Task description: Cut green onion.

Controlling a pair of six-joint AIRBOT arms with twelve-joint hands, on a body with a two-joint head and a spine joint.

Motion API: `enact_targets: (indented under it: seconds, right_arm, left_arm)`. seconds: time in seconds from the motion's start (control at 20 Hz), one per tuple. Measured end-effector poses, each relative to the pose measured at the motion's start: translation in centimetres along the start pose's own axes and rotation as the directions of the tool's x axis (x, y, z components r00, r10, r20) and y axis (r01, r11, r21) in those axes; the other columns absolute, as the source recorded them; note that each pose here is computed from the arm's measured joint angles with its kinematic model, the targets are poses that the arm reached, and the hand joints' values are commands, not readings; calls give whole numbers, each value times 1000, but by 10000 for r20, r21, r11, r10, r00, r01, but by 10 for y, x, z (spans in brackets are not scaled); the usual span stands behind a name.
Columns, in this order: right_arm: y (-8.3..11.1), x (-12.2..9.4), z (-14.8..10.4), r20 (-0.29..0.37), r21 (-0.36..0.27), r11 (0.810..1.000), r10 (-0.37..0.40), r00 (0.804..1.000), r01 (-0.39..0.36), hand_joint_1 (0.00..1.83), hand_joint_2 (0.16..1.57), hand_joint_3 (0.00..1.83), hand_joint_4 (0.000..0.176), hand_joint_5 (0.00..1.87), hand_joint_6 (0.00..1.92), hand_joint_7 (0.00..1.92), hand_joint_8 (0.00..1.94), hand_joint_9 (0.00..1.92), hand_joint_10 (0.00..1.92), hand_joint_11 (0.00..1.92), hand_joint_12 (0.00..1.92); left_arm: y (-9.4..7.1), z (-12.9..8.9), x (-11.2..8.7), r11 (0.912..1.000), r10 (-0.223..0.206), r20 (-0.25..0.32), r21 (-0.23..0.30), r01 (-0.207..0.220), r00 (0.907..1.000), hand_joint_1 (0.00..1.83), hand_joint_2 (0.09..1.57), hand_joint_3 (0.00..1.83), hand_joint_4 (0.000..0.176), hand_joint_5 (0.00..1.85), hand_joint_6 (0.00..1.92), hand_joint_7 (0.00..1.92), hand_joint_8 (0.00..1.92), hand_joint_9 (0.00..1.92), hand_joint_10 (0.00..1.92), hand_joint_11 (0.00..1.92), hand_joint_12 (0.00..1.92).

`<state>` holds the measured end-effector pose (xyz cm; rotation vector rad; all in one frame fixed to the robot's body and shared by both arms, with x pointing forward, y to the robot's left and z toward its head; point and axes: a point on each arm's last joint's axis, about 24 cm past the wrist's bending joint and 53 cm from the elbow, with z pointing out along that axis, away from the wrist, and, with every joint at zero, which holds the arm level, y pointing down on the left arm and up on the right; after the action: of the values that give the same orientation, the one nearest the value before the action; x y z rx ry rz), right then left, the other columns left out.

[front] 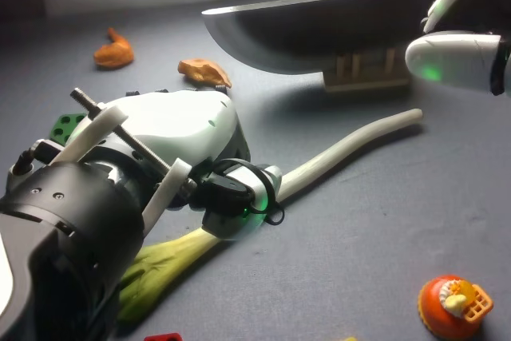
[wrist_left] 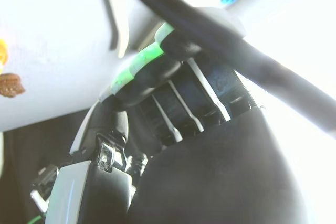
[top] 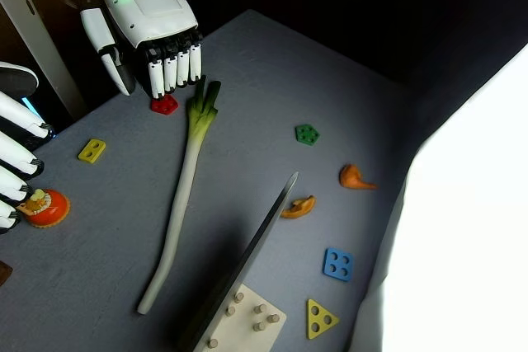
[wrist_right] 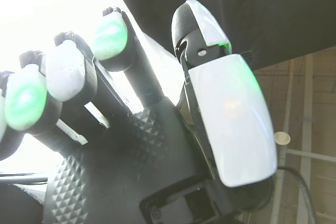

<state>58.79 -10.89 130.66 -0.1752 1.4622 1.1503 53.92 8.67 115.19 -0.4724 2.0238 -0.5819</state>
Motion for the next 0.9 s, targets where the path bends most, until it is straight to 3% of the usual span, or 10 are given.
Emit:
enact_targets:
  seconds: [0.1, 0.15, 0.3, 0.35, 0.4, 0.5, 0.55, 0.6, 0.8, 0.9]
  right_arm:
    - [-1, 1, 0, -31, 24, 10000, -47, 10000, 47, 269, 1201, 11, 0, 132, 35, 247, 1, 204, 102, 0, 901]
    - [-1, 1, 0, -64, 56, 10000, -50, 10000, 50, 284, 1204, 8, 0, 111, 17, 189, 2, 133, 59, 0, 744]
    - [1, -1, 0, 41, -26, 10000, -19, 10000, 20, 349, 1186, 0, 0, 136, 19, 121, 0, 130, 44, 0, 691]
    - [0, 0, 0, 2, 7, 9998, -193, 9998, 193, 352, 1188, 0, 0, 122, 12, 99, 0, 116, 36, 0, 684]
    - [-1, 0, 0, 21, 60, 9993, -363, 9993, 363, 352, 1183, 0, 0, 117, 7, 101, 1, 114, 31, 0, 640]
    - [-14, -8, 0, 428, 763, 9952, -639, 9970, 605, 397, 1187, 0, 0, 98, 3, 101, 1, 114, 26, 0, 573]
    - [-22, -13, -1, 632, 1132, 9914, -727, 9954, 652, 364, 1149, 0, 0, 19, 0, 33, 12, 27, 28, 0, 181]
    - [-29, -16, -2, 755, 1413, 9886, -633, 9951, 522, 362, 1134, 0, 0, 3, 0, 23, 10, 10, 25, 0, 35]
    - [-36, -10, -3, 562, 1639, 9841, -787, 9953, 686, 469, 1015, 0, 0, 0, 0, 0, 0, 0, 0, 0, 0]
    - [-48, -15, -5, 824, 2209, 9740, -691, 9942, 494, 496, 993, 0, 9, 0, 0, 0, 0, 0, 0, 0, 0]
  left_arm:
    - [2, 0, 2, 10000, -64, -86, -77, 64, 9999, 536, 1301, 33, 63, 243, 5, 249, 0, 311, 17, 0, 956]
    - [2, 0, 2, 10000, -64, -88, -74, 64, 9999, 522, 1313, 28, 39, 215, 0, 232, 2, 329, 16, 0, 1011]
    - [0, 0, 0, 10000, -69, -17, -47, 69, 10000, 427, 1357, 35, 61, 214, 1, 260, 4, 331, 8, 0, 1052]
    - [1, 0, 0, 9999, -101, -38, -85, 101, 9999, 371, 1380, 39, 44, 196, 2, 261, 3, 325, 4, 0, 1031]
    - [1, 0, 0, 9999, -99, -28, -90, 99, 9999, 326, 1383, 34, 42, 190, 1, 268, 4, 328, 5, 0, 993]
    - [1, -1, -1, 9999, -85, 6, -89, 85, 10000, 287, 1353, 11, 49, 192, 3, 282, 2, 288, 5, 0, 778]
    - [1, -1, 0, 9999, -59, 10, -97, 59, 10000, 252, 1332, 2, 36, 148, 2, 231, 1, 233, 2, 0, 684]
    - [3, -1, 1, 9999, -54, -36, -133, 54, 10000, 204, 1339, 4, 19, 73, 0, 144, 0, 143, 0, 0, 488]
    - [11, -1, 4, 9993, 55, -42, -360, -57, 10000, 295, 1253, 0, 27, 7, 2, 19, 0, 6, 0, 0, 137]
    - [22, 0, 2, 9980, 98, 156, -620, -88, 9998, 324, 1222, 0, 30, 0, 0, 8, 0, 0, 0, 0, 47]
